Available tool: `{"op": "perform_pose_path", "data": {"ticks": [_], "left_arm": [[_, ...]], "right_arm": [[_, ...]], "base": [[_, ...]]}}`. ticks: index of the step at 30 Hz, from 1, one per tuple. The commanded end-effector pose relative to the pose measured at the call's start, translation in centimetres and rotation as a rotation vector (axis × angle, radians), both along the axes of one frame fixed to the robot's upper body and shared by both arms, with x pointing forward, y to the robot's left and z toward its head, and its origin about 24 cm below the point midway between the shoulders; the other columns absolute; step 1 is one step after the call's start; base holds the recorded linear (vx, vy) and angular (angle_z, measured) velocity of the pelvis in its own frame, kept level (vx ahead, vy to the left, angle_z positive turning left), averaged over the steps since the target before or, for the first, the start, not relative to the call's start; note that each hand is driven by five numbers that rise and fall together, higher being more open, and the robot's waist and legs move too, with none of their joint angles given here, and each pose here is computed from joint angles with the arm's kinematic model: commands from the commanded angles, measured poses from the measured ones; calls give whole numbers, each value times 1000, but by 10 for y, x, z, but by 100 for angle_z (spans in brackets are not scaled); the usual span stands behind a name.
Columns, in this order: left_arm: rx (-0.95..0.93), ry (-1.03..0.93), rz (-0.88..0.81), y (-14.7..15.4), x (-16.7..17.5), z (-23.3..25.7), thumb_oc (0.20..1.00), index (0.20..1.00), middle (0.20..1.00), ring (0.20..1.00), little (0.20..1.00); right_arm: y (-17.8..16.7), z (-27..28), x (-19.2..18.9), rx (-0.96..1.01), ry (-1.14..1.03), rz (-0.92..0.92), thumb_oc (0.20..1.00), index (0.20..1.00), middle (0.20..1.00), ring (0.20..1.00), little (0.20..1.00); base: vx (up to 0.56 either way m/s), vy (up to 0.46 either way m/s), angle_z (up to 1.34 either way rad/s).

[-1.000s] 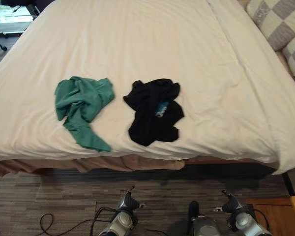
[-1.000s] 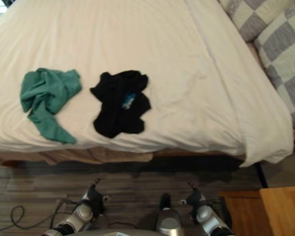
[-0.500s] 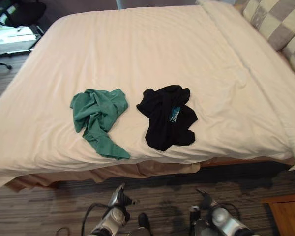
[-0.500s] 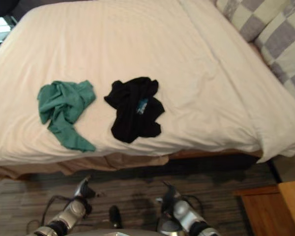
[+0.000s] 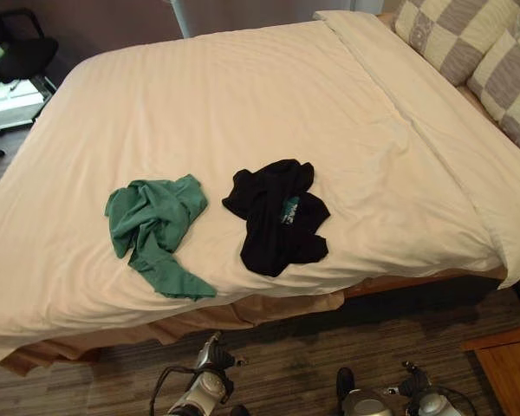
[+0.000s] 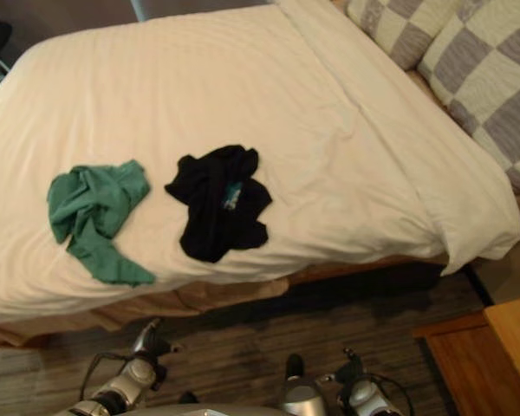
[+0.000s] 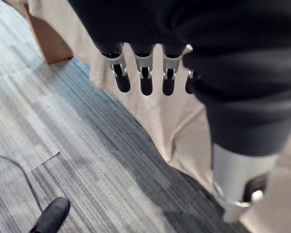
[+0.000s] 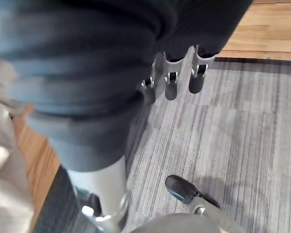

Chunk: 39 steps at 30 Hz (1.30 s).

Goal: Tidy up the quilt and then pick up the clothes from the bed and put them into the laundry hamper.

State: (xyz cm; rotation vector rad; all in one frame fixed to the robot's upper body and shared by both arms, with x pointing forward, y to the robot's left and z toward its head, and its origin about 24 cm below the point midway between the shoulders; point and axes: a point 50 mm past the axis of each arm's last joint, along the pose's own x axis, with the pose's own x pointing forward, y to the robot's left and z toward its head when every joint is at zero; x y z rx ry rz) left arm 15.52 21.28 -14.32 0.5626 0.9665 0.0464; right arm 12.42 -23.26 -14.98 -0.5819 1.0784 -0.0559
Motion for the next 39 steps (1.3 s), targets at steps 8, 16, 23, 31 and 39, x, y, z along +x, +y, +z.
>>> {"op": "perform_pose_path", "data": {"ticks": [8, 16, 23, 31, 39], "left_arm": [[343, 151, 565, 162, -107, 37, 1000, 1000, 1000, 1000, 1000], [625, -729, 436, 218, 14, 189, 1000, 1000, 1000, 1000, 1000], [571, -1084, 31, 132, 73, 233, 1000, 1000, 1000, 1000, 1000], [754, -1094, -77, 155, 129, 296, 1000, 1000, 1000, 1000, 1000], [1008, -1290, -157, 144, 133, 373, 1000, 1000, 1000, 1000, 1000]], "right_arm": [[-111, 61, 21, -221, -301, -345, 1000, 1000, 1000, 1000, 1000], [-136, 195, 85, -603, -814, 126, 1000, 1000, 1000, 1000, 1000], [-70, 269, 137, -666, -1126, 548, 1000, 1000, 1000, 1000, 1000], [15, 346, 177, -590, -1495, 846, 1000, 1000, 1000, 1000, 1000], [-4, 337, 177, -622, -1483, 727, 1000, 1000, 1000, 1000, 1000]], "base": [[44, 50, 2], [7, 4, 15], [-88, -42, 1], [-168, -5, 2], [-18, -8, 2]]}}
